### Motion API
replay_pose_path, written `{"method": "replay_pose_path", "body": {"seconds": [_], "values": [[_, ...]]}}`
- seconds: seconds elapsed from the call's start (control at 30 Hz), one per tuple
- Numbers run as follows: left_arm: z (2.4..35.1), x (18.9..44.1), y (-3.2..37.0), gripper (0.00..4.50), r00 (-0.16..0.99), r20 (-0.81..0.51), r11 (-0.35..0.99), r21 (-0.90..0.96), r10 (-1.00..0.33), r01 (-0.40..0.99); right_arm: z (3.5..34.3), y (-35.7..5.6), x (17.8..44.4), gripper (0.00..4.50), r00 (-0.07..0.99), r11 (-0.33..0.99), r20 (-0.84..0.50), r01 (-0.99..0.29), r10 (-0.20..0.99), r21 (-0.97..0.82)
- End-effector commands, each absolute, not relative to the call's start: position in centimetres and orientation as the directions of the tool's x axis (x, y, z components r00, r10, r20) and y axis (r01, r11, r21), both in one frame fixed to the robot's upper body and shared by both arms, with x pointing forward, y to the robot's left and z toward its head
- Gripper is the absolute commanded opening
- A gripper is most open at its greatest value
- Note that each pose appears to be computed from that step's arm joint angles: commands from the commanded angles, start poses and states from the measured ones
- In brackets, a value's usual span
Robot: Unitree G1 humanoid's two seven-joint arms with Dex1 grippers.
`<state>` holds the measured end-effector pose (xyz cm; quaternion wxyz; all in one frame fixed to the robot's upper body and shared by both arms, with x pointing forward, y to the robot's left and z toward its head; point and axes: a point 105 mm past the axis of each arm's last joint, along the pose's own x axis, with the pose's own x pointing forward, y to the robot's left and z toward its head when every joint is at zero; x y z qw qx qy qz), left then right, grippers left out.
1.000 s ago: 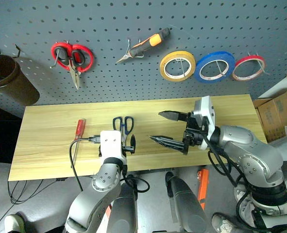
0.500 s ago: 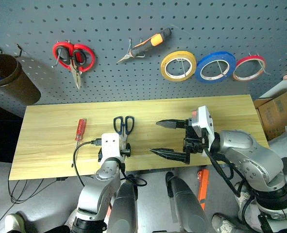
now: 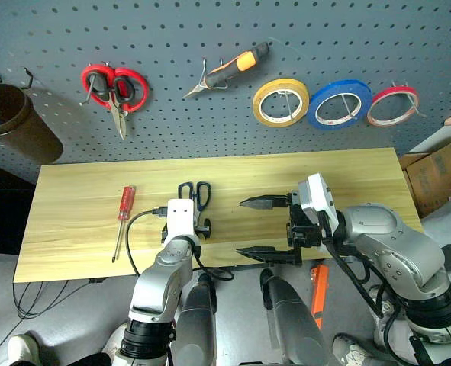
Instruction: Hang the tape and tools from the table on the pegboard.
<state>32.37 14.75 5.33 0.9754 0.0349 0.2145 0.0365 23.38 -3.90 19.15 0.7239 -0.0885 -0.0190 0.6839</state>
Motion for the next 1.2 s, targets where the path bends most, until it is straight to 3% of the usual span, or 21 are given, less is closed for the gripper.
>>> {"method": "replay_pose_path", "body": {"seconds": [0.03, 0.3, 0.5, 1.2], "values": [[5.1, 32.5, 15.0, 4.5, 0.897, -0.432, 0.994, 0.095, 0.095, -0.06, 19.5, -4.0, 22.7, 4.48, 0.006, -0.008, -0.091, -0.988, 0.996, -0.156], [5.1, 33.1, 14.8, 4.5, 0.89, -0.448, 0.994, 0.1, 0.083, -0.042, 19.0, -4.4, 23.4, 4.48, 0.026, 0.001, -0.131, -0.983, 0.991, -0.184], [5.3, 33.0, 14.5, 4.5, 0.891, -0.448, 0.995, 0.092, 0.075, -0.037, 16.2, -5.8, 24.6, 4.48, 0.083, -0.002, -0.282, -0.958, 0.956, -0.287], [5.1, 32.9, 14.6, 4.5, 0.881, -0.468, 0.993, 0.115, 0.069, -0.016, 16.0, -6.3, 26.8, 4.48, 0.18, 0.059, -0.3, -0.926, 0.937, -0.372]]}}
